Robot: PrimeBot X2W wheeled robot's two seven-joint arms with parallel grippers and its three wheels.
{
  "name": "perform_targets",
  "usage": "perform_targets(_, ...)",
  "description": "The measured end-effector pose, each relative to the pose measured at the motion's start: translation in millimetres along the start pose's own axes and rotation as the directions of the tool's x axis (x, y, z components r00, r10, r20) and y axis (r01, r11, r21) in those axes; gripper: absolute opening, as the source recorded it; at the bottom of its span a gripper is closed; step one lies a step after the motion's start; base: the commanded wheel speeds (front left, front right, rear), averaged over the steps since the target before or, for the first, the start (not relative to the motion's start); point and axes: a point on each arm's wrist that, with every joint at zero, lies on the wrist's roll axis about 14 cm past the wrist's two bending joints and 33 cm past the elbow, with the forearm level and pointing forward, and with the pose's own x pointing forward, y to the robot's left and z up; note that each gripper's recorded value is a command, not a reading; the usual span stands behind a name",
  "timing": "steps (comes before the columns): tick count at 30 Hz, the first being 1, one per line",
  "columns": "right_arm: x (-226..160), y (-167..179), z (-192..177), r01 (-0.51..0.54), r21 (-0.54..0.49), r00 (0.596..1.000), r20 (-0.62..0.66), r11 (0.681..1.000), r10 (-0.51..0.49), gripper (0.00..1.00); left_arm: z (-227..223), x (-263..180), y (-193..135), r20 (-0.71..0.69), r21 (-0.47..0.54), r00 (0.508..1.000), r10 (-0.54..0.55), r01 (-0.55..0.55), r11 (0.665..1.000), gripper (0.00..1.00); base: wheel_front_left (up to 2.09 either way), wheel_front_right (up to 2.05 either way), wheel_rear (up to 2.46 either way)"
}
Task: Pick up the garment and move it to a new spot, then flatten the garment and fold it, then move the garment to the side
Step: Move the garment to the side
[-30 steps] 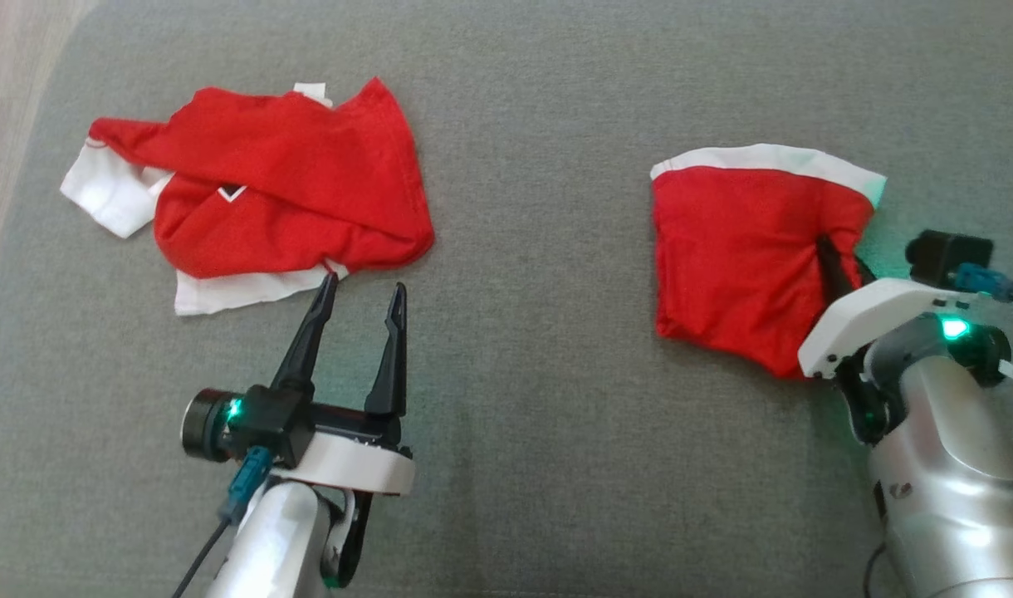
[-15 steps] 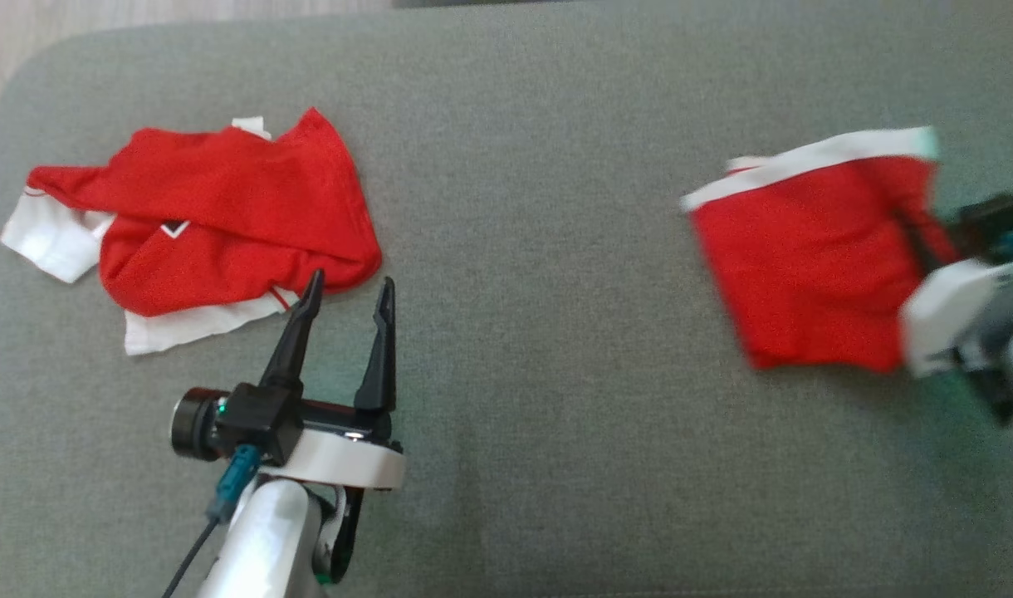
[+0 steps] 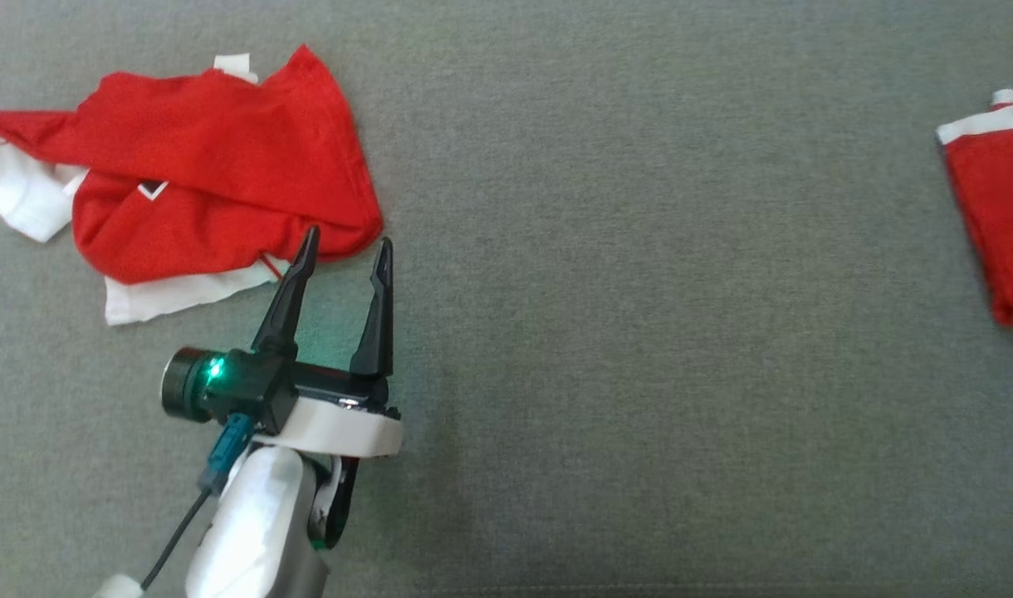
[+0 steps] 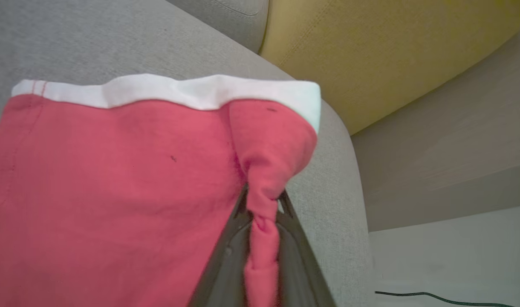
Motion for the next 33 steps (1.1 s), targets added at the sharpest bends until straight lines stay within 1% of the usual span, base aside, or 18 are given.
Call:
perform_targets(4,6.5,-4.0,-4.1,0.019,0.007,1.0,-0.017,1.0,-0.019,0.0,-3.6,-0.6,4.5,-0.009,0.002,1.0,0.012,-0.012,1.0,1.0,0.0,0.0,0.0)
perform_targets(9,3.8,-7.7,-15.3,0.039,0.028,0.998,-0.048,0.999,-0.038,0.0,-2.1,-0.8,4.4,-0.006,0.004,1.0,0.011,-0.011,1.0,1.0,0.0,0.0,0.0)
perform_targets(11,2.5,-7.2,-15.1,0.045,0.054,0.998,-0.045,0.998,-0.043,0.0,-0.6,-1.1,3.1,-0.003,0.009,1.0,0.006,-0.006,1.0,1.0,0.0,0.0,0.0)
perform_targets(12,1.9,-5.5,-13.0,0.044,0.062,0.998,-0.038,0.997,-0.041,0.6,0.8,-1.4,2.6,0.0,0.009,1.0,0.005,-0.005,1.0,1.0,0.0,0.0,0.0)
perform_targets(13,1.2,-4.3,-10.2,0.044,0.073,0.999,-0.029,0.996,-0.042,1.0,2.4,-1.6,2.1,0.004,0.01,1.0,0.004,-0.004,1.0,1.0,0.0,0.0,0.0)
perform_targets(16,-1.5,-5.2,7.9,0.051,0.099,0.998,0.027,0.994,-0.054,1.0,8.2,-2.7,0.4,0.017,0.013,1.0,0.0,-0.001,1.0,1.0,0.0,0.0,0.0)
perform_targets(19,-7.7,-3.4,32.8,0.047,0.158,0.992,0.108,0.986,-0.065,1.0,16.5,-5.7,-2.4,0.037,0.017,0.999,-0.004,0.004,1.0,1.0,0.0,0.0,0.0)
perform_targets(21,-14.7,2.2,50.0,0.03,0.182,0.984,0.17,0.983,-0.061,1.0,24.1,-8.1,-4.6,0.055,0.02,0.998,-0.008,0.006,1.0,1.0,0.0,0.0,0.0)
perform_targets(23,-24.6,6.1,73.6,0.01,0.209,0.965,0.253,0.978,-0.064,1.0,32.9,-11.1,-6.1,0.077,0.025,0.997,-0.008,0.006,1.0,1.0,0.0,0.0,0.0)
perform_targets(25,-38.4,8.1,102.5,-0.012,0.236,0.933,0.352,0.972,-0.074,1.0,37.6,-16.9,-7.1,0.088,0.026,0.996,-0.005,0.003,1.0,1.0,0.0,0.0,0.0)
perform_targets(27,-55.7,13.8,132.2,-0.054,0.282,0.884,0.459,0.958,-0.085,1.0,39.6,-24.0,-8.8,0.092,0.026,0.996,-0.004,0.002,1.0,1.0,0.0,0.0,0.0)
perform_targets(28,-65.4,18.3,145.9,-0.085,0.315,0.856,0.509,0.945,-0.093,1.0,40.6,-27.3,-10.1,0.095,0.026,0.995,-0.006,0.003,1.0,1.0,0.0,0.0,0.0)
perform_targets(30,-85.2,28.6,167.1,-0.154,0.387,0.798,0.591,0.909,-0.117,1.0,43.3,-32.8,-13.4,0.102,0.026,0.995,-0.011,0.008,1.0,1.0,0.0,0.0,0.0)
perform_targets(33,-111.3,45.7,178.0,-0.236,0.449,0.736,0.661,0.862,-0.143,1.0,48.9,-40.1,-18.1,0.117,0.028,0.993,-0.021,0.018,0.999,1.0,0.0,0.0,0.0)
